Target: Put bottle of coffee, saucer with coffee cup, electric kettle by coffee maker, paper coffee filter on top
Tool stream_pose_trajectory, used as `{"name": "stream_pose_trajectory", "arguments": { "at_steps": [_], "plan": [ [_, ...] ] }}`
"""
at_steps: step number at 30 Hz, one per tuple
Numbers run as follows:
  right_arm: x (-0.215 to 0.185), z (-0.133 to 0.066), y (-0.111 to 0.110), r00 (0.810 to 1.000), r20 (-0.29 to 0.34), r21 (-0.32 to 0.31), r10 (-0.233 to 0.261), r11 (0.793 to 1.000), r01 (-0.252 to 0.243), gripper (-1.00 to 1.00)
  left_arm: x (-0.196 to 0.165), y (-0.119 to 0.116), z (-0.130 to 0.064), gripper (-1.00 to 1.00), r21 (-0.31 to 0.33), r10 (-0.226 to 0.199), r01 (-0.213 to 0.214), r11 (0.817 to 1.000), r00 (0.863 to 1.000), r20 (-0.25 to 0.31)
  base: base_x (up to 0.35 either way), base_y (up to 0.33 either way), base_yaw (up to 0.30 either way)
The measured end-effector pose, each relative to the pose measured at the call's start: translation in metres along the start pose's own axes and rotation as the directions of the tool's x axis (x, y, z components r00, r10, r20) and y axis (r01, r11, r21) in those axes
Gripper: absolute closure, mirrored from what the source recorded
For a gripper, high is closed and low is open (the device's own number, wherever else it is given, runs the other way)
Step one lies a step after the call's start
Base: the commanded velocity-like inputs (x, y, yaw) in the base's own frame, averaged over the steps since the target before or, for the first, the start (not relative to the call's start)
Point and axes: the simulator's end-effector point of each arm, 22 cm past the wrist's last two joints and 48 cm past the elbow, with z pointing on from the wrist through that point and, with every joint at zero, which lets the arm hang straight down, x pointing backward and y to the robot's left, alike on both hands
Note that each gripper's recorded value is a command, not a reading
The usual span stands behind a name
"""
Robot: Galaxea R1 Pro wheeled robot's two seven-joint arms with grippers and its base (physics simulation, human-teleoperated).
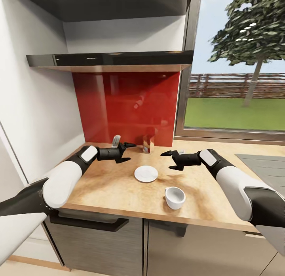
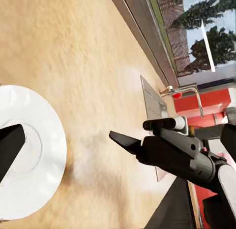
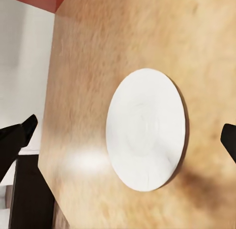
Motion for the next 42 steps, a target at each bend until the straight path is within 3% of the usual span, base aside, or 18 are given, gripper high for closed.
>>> {"name": "stream_pose_trajectory", "arguments": {
  "at_steps": [9,31,42],
  "plan": [
    [0.001,0.001,0.001,1.0,-0.002,-0.003,0.0,1.0,0.0,-1.0,0.016,0.013,0.007,-1.0,-0.014,-0.011,0.01,1.0,0.999,-0.033,0.0,0.0,0.0],
    [0.006,0.005,0.003,1.0,-0.014,-0.01,0.008,1.0,-0.009,-1.0,0.028,0.031,0.012,-1.0,-0.047,-0.01,0.008,0.999,0.999,-0.04,0.0,0.0,0.0],
    [0.011,0.01,0.006,1.0,-0.025,-0.016,0.01,1.0,-0.011,-1.0,0.047,0.066,0.009,-1.0,-0.082,-0.053,0.048,0.995,0.997,-0.052,0.0,0.0,0.0]
  ]
}}
